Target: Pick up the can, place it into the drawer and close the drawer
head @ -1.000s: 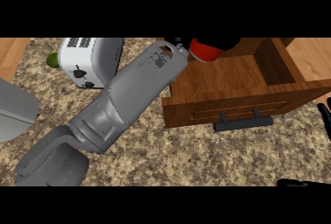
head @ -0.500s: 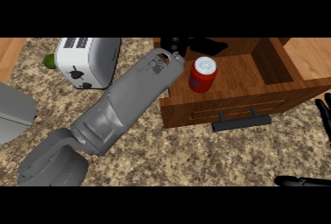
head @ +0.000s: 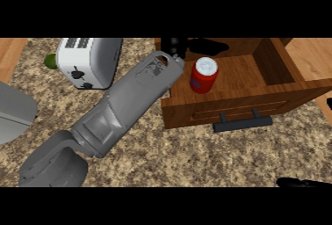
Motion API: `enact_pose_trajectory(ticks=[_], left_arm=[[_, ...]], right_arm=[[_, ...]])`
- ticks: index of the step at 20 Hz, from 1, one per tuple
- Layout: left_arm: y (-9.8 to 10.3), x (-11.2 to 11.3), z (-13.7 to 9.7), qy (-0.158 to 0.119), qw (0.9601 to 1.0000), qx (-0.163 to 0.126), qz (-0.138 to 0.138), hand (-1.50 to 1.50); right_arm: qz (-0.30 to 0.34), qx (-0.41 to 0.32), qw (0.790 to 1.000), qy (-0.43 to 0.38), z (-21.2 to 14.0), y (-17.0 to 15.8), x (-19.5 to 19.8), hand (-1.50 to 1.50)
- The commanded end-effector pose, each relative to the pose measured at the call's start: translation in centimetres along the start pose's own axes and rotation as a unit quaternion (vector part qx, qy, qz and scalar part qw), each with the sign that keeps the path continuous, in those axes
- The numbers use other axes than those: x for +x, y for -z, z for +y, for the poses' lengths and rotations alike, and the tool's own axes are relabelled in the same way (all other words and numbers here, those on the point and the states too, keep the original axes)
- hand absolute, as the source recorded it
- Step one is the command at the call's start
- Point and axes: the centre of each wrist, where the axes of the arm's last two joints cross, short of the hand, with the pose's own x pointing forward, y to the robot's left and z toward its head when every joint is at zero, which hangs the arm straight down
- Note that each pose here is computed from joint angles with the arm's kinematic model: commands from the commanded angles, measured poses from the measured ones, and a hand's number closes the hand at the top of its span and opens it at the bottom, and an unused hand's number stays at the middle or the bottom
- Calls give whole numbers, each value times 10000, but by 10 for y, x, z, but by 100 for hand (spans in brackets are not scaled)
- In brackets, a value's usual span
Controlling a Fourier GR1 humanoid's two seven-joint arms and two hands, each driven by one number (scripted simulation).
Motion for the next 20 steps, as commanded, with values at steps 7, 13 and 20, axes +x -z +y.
enact_pose_trajectory(ticks=[7,13,20], left_arm=[[2,14,-1,-570,9983,-26,144,-150],[0,33,-6,-613,9980,104,-146,-150],[4,32,-4,-601,9976,320,-97,-150]], right_arm=[[-687,433,9883,-1291,13,12,26,-150],[-860,601,9644,-2428,15,20,28,-150],[-885,950,9250,-3571,46,34,-3,-150]])
